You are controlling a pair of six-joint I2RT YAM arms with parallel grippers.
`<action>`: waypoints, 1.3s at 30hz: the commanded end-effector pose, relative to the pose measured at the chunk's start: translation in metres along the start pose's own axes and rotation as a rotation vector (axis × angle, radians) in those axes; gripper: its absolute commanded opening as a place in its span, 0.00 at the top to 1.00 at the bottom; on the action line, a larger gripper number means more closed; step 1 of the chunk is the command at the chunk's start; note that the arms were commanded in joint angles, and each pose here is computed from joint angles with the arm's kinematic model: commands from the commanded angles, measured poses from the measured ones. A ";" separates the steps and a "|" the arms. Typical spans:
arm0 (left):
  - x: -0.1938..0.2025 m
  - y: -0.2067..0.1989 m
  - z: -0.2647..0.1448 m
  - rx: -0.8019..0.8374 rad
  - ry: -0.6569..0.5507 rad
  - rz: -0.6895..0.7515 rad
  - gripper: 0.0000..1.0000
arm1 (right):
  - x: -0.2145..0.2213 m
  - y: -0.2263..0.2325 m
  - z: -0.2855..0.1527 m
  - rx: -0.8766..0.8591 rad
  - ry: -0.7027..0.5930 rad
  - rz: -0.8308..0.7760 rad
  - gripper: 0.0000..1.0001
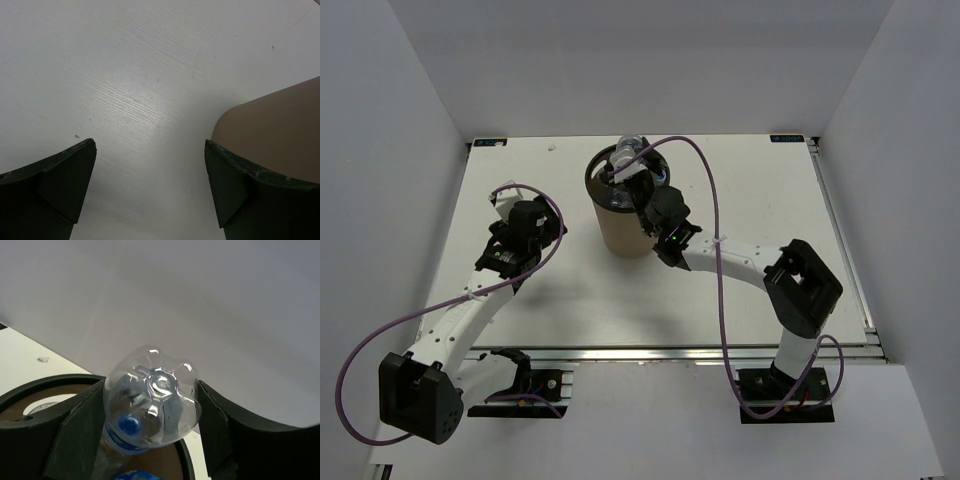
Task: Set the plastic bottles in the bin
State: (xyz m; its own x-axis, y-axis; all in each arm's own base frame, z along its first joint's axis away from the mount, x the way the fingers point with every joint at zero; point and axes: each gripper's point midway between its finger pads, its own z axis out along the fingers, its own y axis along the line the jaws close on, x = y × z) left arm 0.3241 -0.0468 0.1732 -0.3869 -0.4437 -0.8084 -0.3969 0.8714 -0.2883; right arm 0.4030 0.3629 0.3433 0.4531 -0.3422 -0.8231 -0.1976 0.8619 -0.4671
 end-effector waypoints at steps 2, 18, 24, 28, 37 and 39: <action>-0.008 -0.001 -0.005 0.011 -0.023 -0.024 0.02 | 0.034 0.022 -0.021 -0.088 0.150 0.086 0.26; -0.014 -0.011 -0.001 0.019 -0.013 -0.026 0.02 | -0.065 -0.016 -0.031 -0.211 0.004 0.305 0.11; -0.025 -0.013 -0.002 0.003 -0.030 -0.020 0.02 | -0.104 -0.054 -0.028 -0.150 -0.022 0.395 0.11; -0.030 -0.017 -0.003 0.016 -0.042 -0.019 0.02 | -0.086 -0.088 -0.035 -0.060 0.126 0.495 0.11; -0.033 -0.021 -0.002 0.043 -0.064 -0.042 0.02 | 0.064 -0.167 -0.148 0.321 0.404 0.795 0.11; -0.033 -0.023 0.000 0.048 -0.068 -0.048 0.02 | 0.103 -0.161 -0.183 0.400 0.474 0.810 0.11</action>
State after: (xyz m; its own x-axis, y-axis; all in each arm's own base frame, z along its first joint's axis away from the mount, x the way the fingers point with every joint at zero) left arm 0.3396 -0.0510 0.1936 -0.3524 -0.4557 -0.8174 -0.3900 0.8655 -0.3144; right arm 0.3427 0.1456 0.3106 -0.0733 0.2259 -0.9714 -0.0884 0.9687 0.2319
